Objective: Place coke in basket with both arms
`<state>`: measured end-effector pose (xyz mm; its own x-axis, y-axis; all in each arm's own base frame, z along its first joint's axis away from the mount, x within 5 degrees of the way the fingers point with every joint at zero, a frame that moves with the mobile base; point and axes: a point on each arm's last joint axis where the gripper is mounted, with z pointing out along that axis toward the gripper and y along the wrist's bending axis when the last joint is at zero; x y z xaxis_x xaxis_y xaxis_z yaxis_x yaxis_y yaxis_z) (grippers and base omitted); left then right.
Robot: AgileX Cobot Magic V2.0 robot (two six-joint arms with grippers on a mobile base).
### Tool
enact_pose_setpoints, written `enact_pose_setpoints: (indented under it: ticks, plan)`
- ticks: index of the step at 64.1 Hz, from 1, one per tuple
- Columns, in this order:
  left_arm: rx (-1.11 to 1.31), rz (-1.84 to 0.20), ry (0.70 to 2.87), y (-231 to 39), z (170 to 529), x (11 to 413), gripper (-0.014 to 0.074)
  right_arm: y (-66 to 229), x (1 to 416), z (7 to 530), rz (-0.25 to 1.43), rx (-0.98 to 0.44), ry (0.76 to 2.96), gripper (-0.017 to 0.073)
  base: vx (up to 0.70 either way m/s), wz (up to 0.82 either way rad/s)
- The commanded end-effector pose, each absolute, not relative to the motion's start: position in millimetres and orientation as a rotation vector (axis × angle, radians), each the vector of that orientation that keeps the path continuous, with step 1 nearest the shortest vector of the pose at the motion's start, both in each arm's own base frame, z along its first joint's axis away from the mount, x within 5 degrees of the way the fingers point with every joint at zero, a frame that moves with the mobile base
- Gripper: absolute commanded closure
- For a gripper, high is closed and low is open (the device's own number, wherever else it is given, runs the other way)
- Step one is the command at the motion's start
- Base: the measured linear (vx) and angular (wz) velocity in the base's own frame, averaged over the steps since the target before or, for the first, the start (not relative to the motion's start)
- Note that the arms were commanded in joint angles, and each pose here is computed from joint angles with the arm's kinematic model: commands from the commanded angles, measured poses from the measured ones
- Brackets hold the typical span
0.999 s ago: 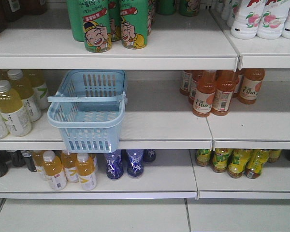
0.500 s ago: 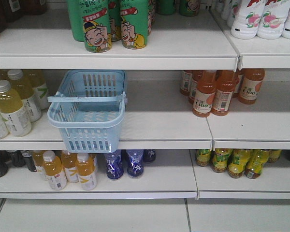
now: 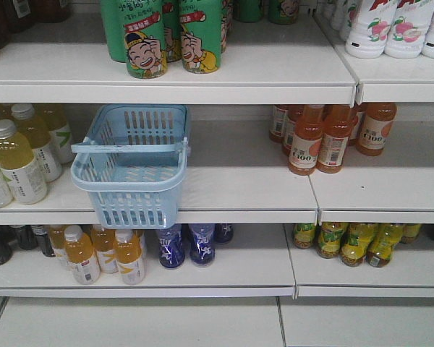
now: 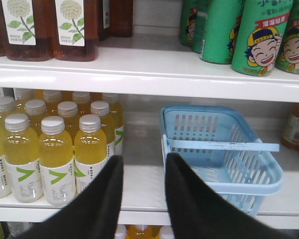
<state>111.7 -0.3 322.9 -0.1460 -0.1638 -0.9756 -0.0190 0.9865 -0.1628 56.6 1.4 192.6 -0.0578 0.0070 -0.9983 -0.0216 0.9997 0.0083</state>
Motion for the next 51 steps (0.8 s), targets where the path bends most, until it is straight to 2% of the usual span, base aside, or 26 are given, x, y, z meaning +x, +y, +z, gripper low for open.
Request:
enact_pose_setpoints:
  ticks: [1,13,30,41,51]
  plan:
    - [-0.126,-0.131,1.601,-0.5,341.4,112.5,0.0186,0.9,56.1,198.1,0.013,-0.010,1.543,0.0569,0.00,0.00]
    - [-0.126,-0.131,1.602,-0.5,341.3,112.5,0.0029,0.9,56.1,198.1,0.013,-0.010,1.543,0.0569,0.00,0.00]
    - [-0.145,-0.153,1.570,-0.5,344.1,112.6,0.0018,0.9,56.1,198.1,0.013,-0.010,1.543,0.0569,0.00,0.00]
    - [-0.505,-0.542,1.509,-2.0,344.5,117.2,0.0018,0.9,56.1,198.1,0.013,-0.010,1.543,0.0569,0.00,0.00]
    - [-0.841,-0.802,1.510,-2.4,330.1,145.7,0.0018,0.9,56.1,198.1,0.013,-0.010,1.543,0.0569,0.00,0.00]
